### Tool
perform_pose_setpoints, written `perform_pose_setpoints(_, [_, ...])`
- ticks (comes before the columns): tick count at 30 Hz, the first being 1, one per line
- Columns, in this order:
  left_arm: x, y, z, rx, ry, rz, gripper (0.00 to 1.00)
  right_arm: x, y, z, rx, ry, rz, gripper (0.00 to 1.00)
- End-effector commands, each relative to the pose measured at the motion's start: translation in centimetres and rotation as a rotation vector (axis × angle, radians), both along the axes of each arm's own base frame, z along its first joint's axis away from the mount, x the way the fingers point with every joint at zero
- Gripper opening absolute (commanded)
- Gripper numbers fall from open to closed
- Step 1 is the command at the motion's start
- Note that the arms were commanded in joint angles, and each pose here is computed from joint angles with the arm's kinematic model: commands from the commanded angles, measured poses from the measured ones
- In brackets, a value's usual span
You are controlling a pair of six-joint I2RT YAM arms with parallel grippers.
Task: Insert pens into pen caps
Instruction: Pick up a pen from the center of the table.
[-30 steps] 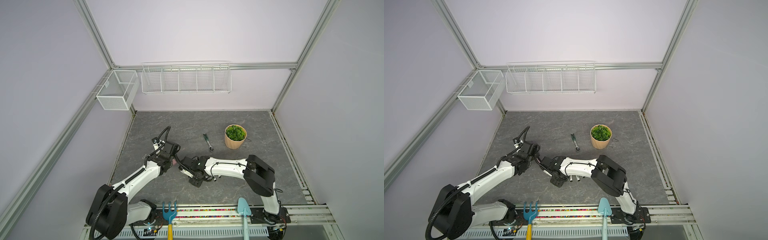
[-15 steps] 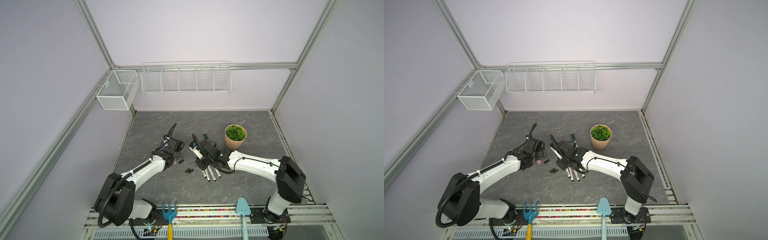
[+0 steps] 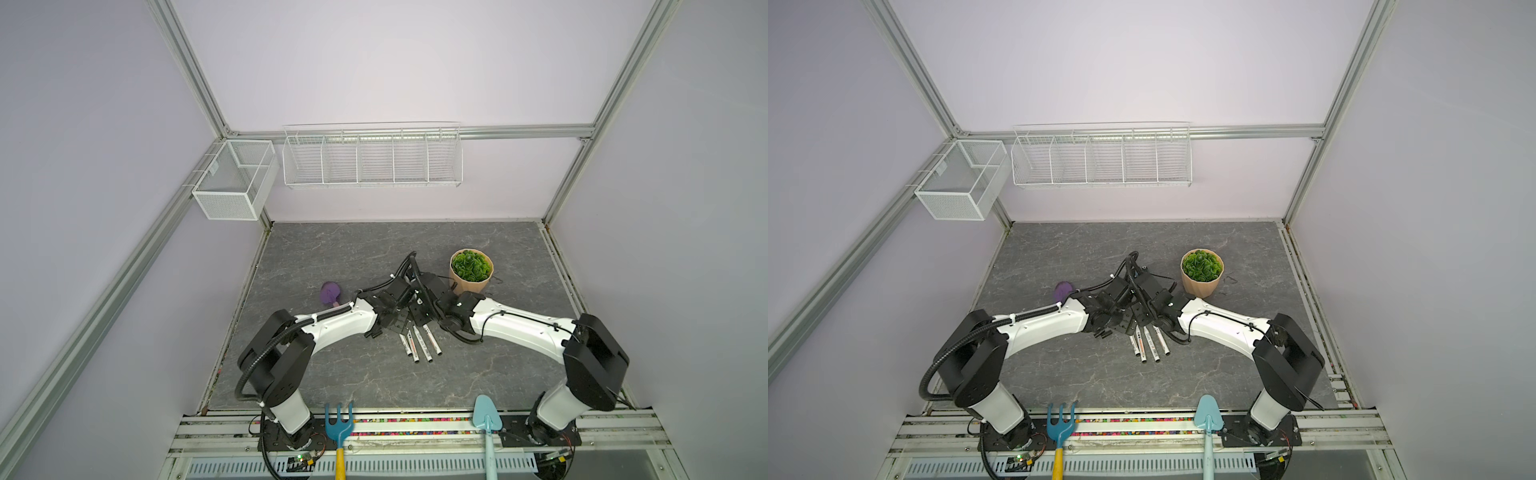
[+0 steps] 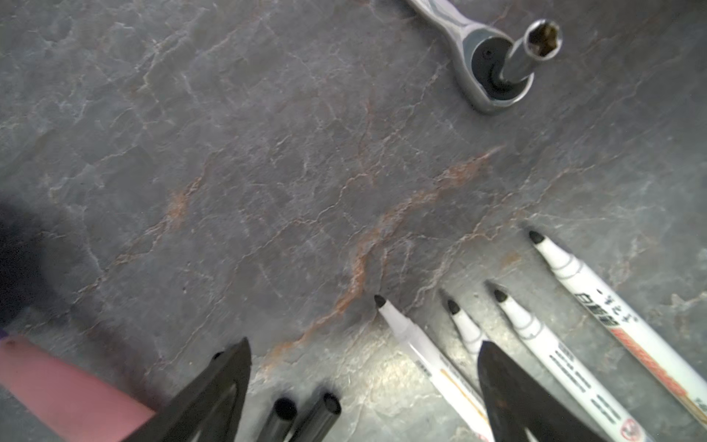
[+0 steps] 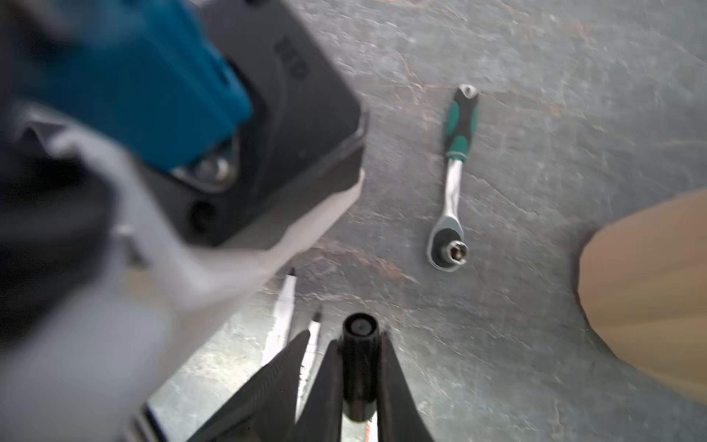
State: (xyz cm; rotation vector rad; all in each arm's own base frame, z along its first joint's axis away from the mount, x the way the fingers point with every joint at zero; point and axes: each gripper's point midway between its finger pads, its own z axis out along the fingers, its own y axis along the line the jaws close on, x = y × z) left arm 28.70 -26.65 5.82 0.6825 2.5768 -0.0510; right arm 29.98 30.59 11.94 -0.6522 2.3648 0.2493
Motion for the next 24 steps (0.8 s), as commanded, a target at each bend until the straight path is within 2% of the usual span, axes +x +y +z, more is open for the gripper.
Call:
perform_pose_setpoints(1, [-1.6, -0.3, -1.3, 0.089, 0.068, -0.09, 0.89, 0.4, -0.8, 1.6, 0.06, -0.036, -0.046, 0.13])
perform_pose_setpoints(8, [-3.2, -0.1, -2.2, 0.125, 0.097, -0.123, 0.87, 0.3, -2.5, 1.3, 0.053, -0.037, -0.076, 0.13])
perform_pose_setpoints(15, [-4.3, 0.7, -3.5, 0.167, 0.131, -0.132, 0.8, 0.1, -2.2, 0.9, 0.067, -0.02, -0.077, 0.12])
perform_pose_setpoints(20, [-5.0, 1.1, -3.9, 0.171, 0.157, -0.135, 0.79, 0.2, -2.2, 1.0, 0.072, -0.024, -0.081, 0.13])
perform_pose_setpoints(24, [-5.1, 1.3, -3.9, 0.185, 0.171, -0.129, 0.68, 0.3, -2.0, 0.9, 0.073, -0.019, -0.081, 0.12])
